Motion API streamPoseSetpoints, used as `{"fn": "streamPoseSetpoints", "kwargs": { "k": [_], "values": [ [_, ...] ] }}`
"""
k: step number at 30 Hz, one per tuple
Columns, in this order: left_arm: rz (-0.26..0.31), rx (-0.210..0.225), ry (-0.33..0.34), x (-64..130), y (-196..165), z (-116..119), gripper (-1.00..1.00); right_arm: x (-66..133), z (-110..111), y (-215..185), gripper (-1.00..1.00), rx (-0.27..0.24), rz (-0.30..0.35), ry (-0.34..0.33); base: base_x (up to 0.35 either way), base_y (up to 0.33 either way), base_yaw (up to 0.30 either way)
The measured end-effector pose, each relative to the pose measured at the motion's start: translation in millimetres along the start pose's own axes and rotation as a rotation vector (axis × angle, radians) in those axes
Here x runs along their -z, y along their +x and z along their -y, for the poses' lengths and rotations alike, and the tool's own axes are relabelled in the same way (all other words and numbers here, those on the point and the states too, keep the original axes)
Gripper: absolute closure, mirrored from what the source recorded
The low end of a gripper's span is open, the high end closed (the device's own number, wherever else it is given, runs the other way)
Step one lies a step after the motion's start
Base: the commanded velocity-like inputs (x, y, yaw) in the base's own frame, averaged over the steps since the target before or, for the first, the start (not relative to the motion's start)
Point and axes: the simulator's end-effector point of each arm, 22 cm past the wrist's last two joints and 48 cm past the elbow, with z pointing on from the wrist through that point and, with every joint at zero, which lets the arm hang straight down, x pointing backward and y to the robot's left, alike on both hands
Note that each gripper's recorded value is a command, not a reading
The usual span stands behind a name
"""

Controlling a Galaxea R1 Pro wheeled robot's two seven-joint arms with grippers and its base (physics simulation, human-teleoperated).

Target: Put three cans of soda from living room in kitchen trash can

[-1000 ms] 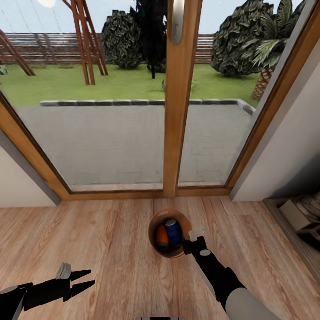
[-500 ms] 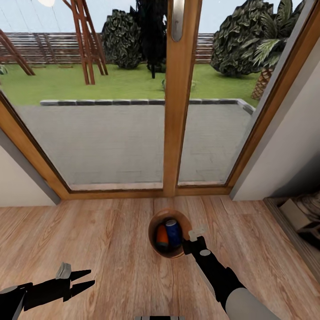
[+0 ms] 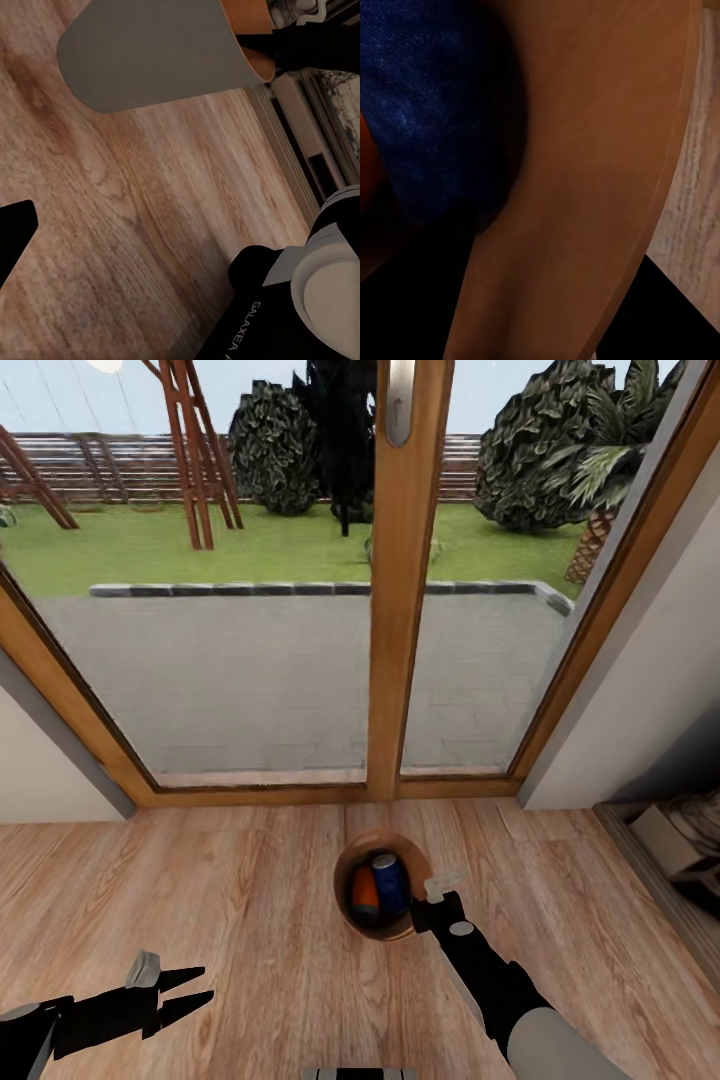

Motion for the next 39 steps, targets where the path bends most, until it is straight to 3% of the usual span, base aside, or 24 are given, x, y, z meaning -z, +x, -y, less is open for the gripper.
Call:
{"fn": "streamPoseSetpoints", "kwargs": {
  "k": [39],
  "values": [
    [0.000, 0.000, 0.000, -8.9, 20, -17, -1.00, -16.3, -5, 21, 1.00, 0.001, 0.001, -0.001, 0.000, 0.000, 0.000]
  ]
}}
